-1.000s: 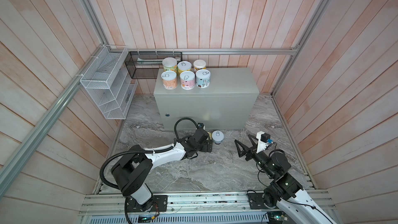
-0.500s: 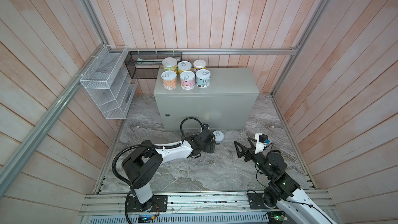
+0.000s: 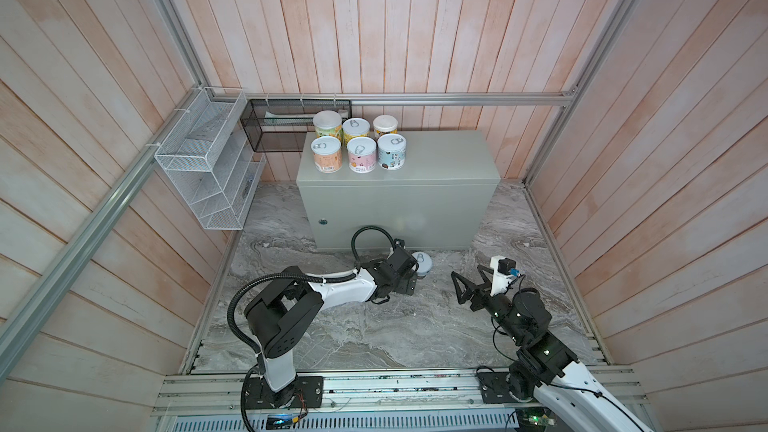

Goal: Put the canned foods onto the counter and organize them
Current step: 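Grasp the SPAM tin with the left gripper and lift it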

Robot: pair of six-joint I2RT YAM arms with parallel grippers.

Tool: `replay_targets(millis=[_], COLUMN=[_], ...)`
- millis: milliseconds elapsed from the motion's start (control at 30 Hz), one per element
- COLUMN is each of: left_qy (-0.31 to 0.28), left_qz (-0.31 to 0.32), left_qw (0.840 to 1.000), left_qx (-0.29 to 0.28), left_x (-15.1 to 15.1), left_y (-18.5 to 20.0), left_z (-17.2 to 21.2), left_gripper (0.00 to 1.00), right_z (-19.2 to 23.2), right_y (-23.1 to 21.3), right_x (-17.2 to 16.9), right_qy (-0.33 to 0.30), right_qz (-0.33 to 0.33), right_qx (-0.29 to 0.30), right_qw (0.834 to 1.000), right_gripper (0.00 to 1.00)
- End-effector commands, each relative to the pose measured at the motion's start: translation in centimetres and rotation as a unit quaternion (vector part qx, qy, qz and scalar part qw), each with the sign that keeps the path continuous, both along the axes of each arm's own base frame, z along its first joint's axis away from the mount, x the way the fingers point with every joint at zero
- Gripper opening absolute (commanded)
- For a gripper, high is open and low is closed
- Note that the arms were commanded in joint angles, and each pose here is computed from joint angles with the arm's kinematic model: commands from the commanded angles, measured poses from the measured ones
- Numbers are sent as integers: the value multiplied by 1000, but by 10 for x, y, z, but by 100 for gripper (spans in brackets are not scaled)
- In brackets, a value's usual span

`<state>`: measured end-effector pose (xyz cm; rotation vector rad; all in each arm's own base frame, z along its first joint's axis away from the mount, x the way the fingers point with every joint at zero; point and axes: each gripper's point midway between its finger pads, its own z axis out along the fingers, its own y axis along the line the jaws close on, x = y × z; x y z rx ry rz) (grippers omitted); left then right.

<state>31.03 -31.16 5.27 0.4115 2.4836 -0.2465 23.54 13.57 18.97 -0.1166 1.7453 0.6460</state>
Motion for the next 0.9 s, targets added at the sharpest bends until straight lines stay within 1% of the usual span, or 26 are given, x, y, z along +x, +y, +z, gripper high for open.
replay_targets(millis=[0, 233, 367, 500, 733, 867], left_qy=[-18, -15, -14, -12, -2, 9], left_qz=[1, -6, -6, -5, -9, -8], left_qw=[1000, 1000, 1000, 1000, 1000, 1000], left_qx=[4, 12, 16, 20, 12, -8], left_x=[9, 11, 10, 9, 2, -6], left_y=[-4, -7, -6, -3, -1, 0], left_z=[7, 2, 0, -1, 5, 16], left_gripper=[97, 80, 75, 74, 58, 54], right_z=[10, 8, 6, 5, -7, -18], right_y=[-1, -2, -2, -1, 6, 12], right_x=[2, 2, 2, 1, -5, -10], right_qy=[-6, -2, 3, 5, 23, 37], right_qz=[-7, -9, -11, -8, 19, 41], right_qx=[16, 15, 15, 15, 7, 5], right_qw=[1000, 1000, 1000, 1000, 1000, 998], right_gripper=[98, 98, 98, 98, 98, 98])
